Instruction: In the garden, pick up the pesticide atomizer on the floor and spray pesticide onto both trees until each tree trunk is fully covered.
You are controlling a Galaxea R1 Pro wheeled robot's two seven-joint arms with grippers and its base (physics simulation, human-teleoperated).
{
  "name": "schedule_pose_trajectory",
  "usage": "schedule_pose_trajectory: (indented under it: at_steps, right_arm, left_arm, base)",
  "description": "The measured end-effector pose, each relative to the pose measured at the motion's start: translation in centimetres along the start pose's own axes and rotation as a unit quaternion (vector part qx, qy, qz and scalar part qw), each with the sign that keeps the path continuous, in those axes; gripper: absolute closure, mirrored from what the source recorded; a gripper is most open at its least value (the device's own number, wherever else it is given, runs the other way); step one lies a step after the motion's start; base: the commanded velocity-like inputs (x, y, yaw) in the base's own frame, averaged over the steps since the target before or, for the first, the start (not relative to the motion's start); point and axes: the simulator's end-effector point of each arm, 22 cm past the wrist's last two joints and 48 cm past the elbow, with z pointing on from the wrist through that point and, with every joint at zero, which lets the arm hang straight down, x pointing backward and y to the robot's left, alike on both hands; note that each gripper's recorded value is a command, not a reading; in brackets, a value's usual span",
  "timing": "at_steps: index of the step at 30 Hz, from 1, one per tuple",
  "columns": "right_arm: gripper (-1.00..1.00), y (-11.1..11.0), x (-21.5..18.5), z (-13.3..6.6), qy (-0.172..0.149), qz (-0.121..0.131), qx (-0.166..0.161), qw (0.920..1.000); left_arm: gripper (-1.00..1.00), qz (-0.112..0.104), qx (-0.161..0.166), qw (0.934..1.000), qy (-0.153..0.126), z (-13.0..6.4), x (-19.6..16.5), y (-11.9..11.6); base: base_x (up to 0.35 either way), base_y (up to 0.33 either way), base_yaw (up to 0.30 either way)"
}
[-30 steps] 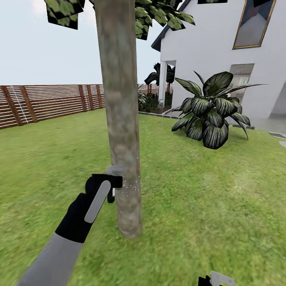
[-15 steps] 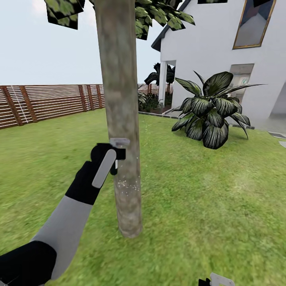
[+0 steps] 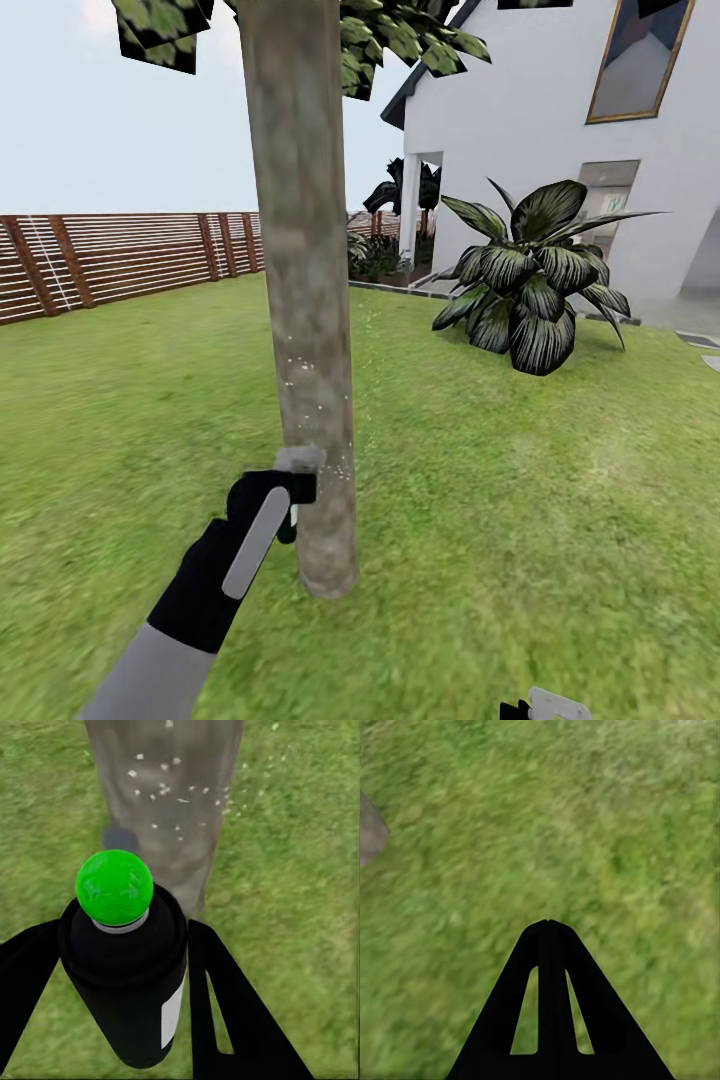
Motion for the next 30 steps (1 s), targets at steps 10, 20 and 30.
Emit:
schedule_pose_trajectory:
  at_steps: [10,20,30]
  right_arm:
    - [1.0,0.0,-1.4,0.0,-0.032,0.01,0.001,0.9994]
    - [1.0,0.0,-1.5,0.0,-0.034,0.01,0.0,0.9994]
    - [1.0,0.0,-1.5,-0.1,-0.034,0.01,0.0,0.9994]
  left_arm:
    - [1.0,-0.028,0.007,0.9991,0.032,3.5,7.3,0.7]
    - [1.0,-0.037,0.026,0.9986,0.027,4.7,8.4,0.8]
    - [1.0,-0.041,0.05,0.9976,0.025,4.6,8.8,-0.3]
  base:
    - [0.0,0.006,0.0]
    - [-0.088,0.287,-0.18]
    - [0.019,0.317,-0.244]
